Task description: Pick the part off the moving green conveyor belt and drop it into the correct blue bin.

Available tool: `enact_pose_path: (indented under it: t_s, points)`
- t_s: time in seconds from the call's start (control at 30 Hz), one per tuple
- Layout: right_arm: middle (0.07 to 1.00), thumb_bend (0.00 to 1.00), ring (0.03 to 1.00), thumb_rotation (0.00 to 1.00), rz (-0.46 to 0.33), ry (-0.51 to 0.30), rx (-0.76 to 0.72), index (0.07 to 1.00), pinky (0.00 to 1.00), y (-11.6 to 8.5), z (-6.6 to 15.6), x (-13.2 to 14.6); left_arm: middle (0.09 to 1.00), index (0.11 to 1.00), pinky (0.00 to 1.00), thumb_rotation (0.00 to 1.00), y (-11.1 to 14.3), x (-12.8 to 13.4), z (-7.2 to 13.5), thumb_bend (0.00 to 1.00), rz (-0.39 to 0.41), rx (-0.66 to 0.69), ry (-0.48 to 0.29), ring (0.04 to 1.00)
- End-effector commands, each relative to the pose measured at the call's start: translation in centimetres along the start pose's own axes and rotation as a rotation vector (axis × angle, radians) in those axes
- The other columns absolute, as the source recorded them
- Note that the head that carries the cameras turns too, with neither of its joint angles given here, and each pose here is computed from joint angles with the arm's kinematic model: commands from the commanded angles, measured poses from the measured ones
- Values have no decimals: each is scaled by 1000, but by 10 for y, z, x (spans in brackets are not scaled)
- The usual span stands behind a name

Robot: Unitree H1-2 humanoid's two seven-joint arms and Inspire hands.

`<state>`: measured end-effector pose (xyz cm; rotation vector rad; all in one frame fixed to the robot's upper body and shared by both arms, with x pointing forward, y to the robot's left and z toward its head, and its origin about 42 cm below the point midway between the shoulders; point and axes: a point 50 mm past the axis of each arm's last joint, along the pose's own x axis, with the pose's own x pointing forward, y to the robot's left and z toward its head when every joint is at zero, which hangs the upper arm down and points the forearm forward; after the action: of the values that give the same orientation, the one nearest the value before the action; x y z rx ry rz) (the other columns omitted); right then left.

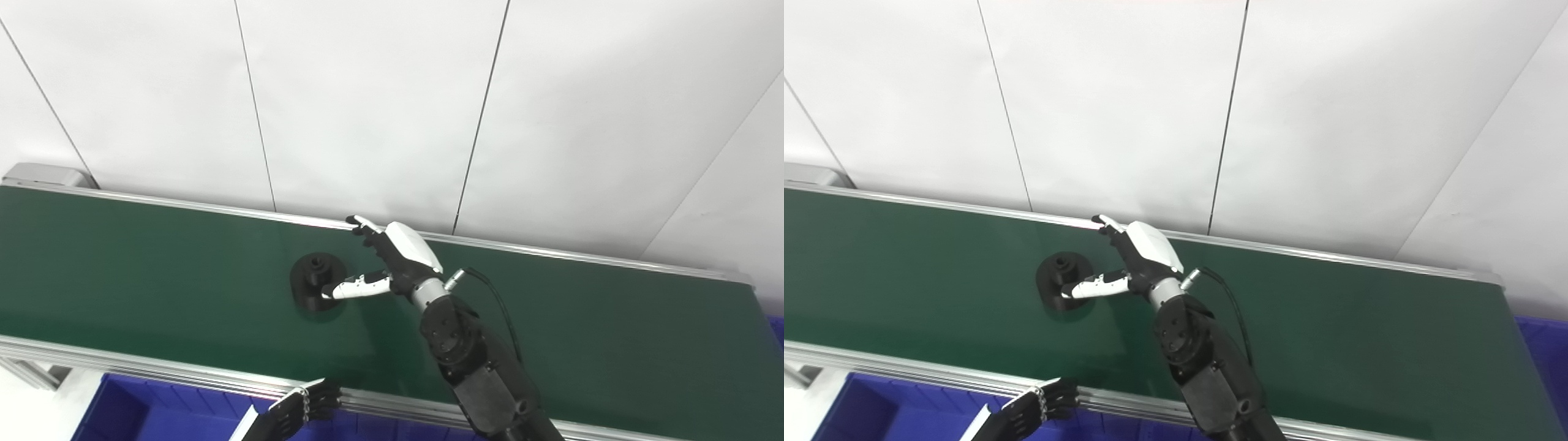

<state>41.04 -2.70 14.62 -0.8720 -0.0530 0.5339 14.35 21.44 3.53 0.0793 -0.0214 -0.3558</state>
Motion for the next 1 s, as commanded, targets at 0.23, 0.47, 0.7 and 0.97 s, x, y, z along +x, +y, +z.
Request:
enact_pose_path:
  t_s: [0.23,0.47,0.7,0.97]
  points:
    - [914,939,876,457,24,-66,-147,953,830,-1,34,25,814,813,741,557,-1,1,13,669,-9,32,-68,791]
    - [909,971,865,375,82,-42,-263,951,847,14,25,32,812,808,733,556,-4,0,14,671,1,25,-72,789]
    - [749,770,705,17,59,-19,-303,814,565,30,11,24,813,809,727,564,-6,0,14,674,3,33,-69,790]
    - [520,527,473,0,-24,-43,-387,473,379,28,1,18,814,811,728,560,-6,-1,16,666,7,53,-72,787]
